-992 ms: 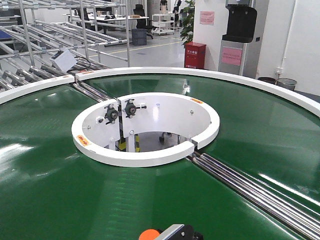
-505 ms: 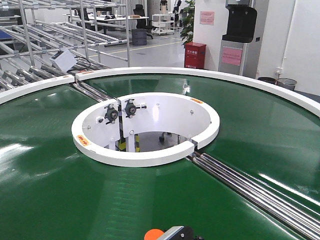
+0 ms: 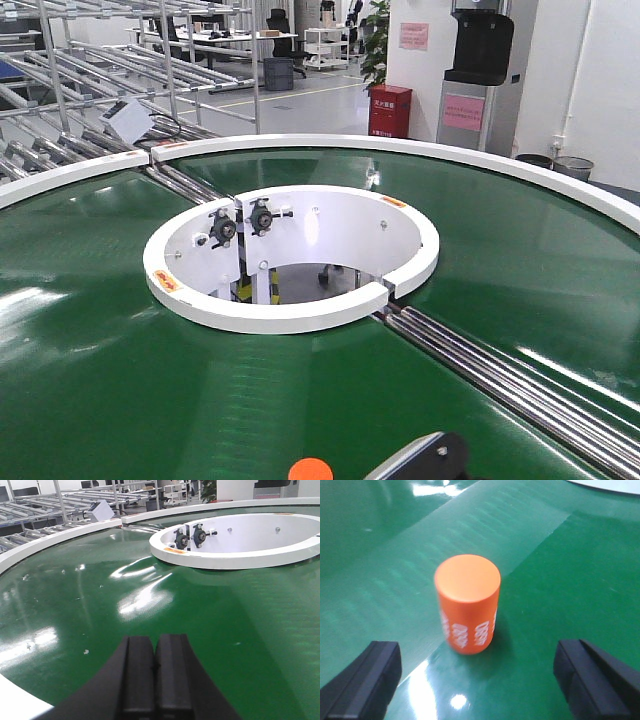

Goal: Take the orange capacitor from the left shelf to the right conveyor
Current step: 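Open the right gripper and raise it away from the cylinder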

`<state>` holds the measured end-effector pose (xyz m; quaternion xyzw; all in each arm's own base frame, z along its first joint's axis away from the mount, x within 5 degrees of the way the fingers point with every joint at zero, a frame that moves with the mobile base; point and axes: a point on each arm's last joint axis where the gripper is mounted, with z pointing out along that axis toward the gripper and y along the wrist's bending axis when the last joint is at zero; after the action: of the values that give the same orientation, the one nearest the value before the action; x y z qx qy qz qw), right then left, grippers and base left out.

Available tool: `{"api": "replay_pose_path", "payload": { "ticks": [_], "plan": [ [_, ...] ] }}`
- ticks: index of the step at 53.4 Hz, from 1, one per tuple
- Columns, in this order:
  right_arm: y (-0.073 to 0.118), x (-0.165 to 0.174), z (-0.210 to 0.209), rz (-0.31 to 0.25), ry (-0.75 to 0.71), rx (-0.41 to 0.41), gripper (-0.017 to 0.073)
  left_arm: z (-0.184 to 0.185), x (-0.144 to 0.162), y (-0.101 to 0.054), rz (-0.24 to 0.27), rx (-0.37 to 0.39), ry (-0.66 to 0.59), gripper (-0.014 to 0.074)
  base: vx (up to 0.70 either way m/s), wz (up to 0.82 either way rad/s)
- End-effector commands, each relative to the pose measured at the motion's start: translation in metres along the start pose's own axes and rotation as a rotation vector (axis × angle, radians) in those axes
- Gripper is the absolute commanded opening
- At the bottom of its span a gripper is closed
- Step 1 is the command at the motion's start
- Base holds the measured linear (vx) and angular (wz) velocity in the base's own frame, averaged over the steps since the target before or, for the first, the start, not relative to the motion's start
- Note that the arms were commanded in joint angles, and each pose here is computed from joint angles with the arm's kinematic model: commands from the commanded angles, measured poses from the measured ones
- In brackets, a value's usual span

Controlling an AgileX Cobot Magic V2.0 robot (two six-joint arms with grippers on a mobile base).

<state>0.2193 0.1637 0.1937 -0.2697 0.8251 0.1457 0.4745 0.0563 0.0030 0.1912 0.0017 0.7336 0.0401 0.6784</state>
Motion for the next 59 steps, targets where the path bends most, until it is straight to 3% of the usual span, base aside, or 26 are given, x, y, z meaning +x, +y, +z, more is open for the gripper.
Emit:
{"api": "replay_pose_path", "payload": {
  "ticks": [1, 5, 16, 31, 38, 59],
  "plan": [
    [-0.003, -0.027, -0.033, 0.029, -0.082, 0.001, 0.0631, 0.001, 0.003, 0.0, -0.005, -0.009, -0.062, -0.0006, 0.0, 0.0],
    [-0.002, -0.033, -0.053, 0.05, -0.082, -0.012, 0.0617, 0.001, 0.003, 0.0, -0.005, -0.009, -0.062, -0.0006, 0.0, 0.0],
    [0.0, -0.038, -0.105, 0.033, -0.067, -0.052, 0.0575, 0.001, 0.003, 0.0, -0.005, -0.009, -0.062, -0.0006, 0.0, 0.0],
    [0.002, -0.036, -0.155, -0.061, -0.097, -0.077, 0.0527, 0.001, 0.003, 0.0, -0.005, -0.009, -0.062, -0.0006, 0.0, 0.0],
    [-0.001, -0.033, -0.168, -0.144, -0.099, -0.048, 0.0491, 0.001, 0.003, 0.0, -0.005, -0.009, -0.062, -0.0006, 0.0, 0.0],
    [-0.001, -0.028, -0.167, -0.128, -0.066, -0.053, 0.0323, 0.001, 0.003, 0.0, -0.005, -0.009, -0.062, -0.0006, 0.0, 0.0]
  ]
}}
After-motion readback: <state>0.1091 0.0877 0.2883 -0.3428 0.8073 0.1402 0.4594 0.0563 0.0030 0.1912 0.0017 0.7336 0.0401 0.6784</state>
